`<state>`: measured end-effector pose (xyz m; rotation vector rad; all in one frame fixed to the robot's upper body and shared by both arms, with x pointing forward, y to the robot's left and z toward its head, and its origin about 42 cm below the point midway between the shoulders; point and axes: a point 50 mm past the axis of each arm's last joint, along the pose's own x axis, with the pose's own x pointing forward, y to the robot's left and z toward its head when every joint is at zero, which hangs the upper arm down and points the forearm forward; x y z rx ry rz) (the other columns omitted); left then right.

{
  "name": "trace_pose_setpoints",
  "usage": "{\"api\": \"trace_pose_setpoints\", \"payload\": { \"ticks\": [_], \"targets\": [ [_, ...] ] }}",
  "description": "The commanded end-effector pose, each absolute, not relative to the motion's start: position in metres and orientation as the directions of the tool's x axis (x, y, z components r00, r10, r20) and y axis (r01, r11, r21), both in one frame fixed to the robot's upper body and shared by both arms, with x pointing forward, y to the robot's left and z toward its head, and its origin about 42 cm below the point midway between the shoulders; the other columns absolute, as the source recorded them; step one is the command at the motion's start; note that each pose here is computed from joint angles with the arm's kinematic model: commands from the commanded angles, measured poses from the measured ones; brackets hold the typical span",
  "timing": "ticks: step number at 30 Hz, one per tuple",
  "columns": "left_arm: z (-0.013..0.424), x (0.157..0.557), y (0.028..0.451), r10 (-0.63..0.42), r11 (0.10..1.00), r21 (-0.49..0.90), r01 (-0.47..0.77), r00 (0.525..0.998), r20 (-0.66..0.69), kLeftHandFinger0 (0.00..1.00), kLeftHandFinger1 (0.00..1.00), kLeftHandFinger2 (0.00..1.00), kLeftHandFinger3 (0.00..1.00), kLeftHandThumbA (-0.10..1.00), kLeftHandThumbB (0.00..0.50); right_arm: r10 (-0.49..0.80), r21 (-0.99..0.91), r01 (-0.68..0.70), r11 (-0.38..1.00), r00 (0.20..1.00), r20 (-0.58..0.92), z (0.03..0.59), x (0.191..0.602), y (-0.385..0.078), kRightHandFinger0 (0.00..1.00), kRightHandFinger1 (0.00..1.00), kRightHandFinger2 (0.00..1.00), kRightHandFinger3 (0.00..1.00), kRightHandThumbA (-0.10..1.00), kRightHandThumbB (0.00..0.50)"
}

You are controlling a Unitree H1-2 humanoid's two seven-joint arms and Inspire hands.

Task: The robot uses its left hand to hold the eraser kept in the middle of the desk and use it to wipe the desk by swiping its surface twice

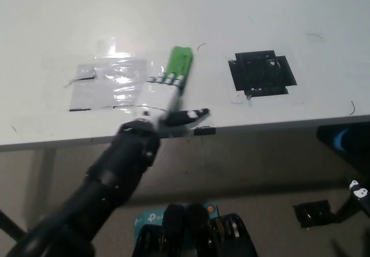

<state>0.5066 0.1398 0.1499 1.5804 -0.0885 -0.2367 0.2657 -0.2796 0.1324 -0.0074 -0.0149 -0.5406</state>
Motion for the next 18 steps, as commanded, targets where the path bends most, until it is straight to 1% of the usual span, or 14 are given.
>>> {"api": "trace_pose_setpoints", "payload": {
  "ticks": [1,4,6,7,8,10,11,12,14,17,18],
  "targets": [
    [0.063,0.461,0.212,-0.007,0.038,0.895,0.445,0.895,-0.445,1.0,1.0,1.0,1.0,1.0,0.5,-0.533,0.028,0.533,0.846,0.841,0.093,0.146,0.268,-0.283,0.92,0.93,0.95,1.0,1.0,0.039],
    [0.062,0.457,0.233,0.042,0.073,0.893,0.444,0.893,-0.448,1.0,1.0,1.0,1.0,1.0,0.5,-0.537,0.032,0.537,0.843,0.839,0.087,0.146,0.267,-0.284,0.91,0.93,0.95,0.99,1.0,0.024],
    [0.061,0.453,0.248,0.082,0.119,0.882,0.456,0.88,-0.467,1.0,1.0,1.0,1.0,1.0,0.5,-0.533,0.027,0.533,0.846,0.841,0.09,0.146,0.267,-0.285,0.91,0.94,0.97,1.0,1.0,0.017],
    [0.061,0.45,0.251,0.088,0.116,0.884,0.452,0.882,-0.463,1.0,1.0,1.0,1.0,1.0,0.486,-0.534,0.025,0.534,0.845,0.841,0.09,0.146,0.266,-0.286,0.92,0.95,0.98,1.0,1.0,0.017],
    [0.058,0.445,0.261,0.103,0.115,0.881,0.459,0.877,-0.47,1.0,1.0,1.0,1.0,1.0,0.479,-0.532,0.002,0.535,0.845,0.841,0.1,0.145,0.266,-0.286,0.91,0.94,0.98,1.0,1.0,0.006],
    [0.055,0.442,0.268,0.117,0.126,0.886,0.446,0.88,-0.46,1.0,1.0,1.0,1.0,1.0,0.486,-0.537,0.005,0.539,0.842,0.838,0.099,0.145,0.265,-0.287,0.9,0.94,0.98,1.0,1.0,0.014],
    [0.05,0.435,0.283,0.143,0.144,0.879,0.454,0.869,-0.473,1.0,1.0,1.0,1.0,1.0,0.495,-0.537,-0.005,0.541,0.841,0.837,0.107,0.145,0.264,-0.288,0.89,0.94,0.98,1.0,1.0,0.0],
    [0.048,0.428,0.295,0.177,0.158,0.872,0.464,0.855,-0.487,1.0,1.0,1.0,1.0,1.0,0.49,-0.537,0.013,0.539,0.842,0.837,0.104,0.145,0.264,-0.288,0.89,0.94,0.98,1.0,1.0,0.0],
    [0.046,0.422,0.302,0.192,0.16,0.868,0.47,0.848,-0.494,1.0,1.0,1.0,1.0,1.0,0.485,-0.542,0.011,0.543,0.839,0.835,0.098,0.144,0.264,-0.288,0.89,0.95,0.97,1.0,1.0,0.002],
    [0.039,0.408,0.32,0.212,0.197,0.874,0.445,0.851,-0.481,1.0,1.0,1.0,1.0,1.0,0.487,-0.543,0.023,0.544,0.839,0.834,0.094,0.144,0.262,-0.288,0.89,0.95,0.98,1.0,1.0,0.011],
    [0.038,0.404,0.325,0.23,0.218,0.867,0.448,0.84,-0.492,1.0,1.0,1.0,1.0,1.0,0.494,-0.545,0.021,0.546,0.838,0.833,0.096,0.144,0.262,-0.288,0.89,0.95,0.98,1.0,1.0,0.013]
  ]
}}
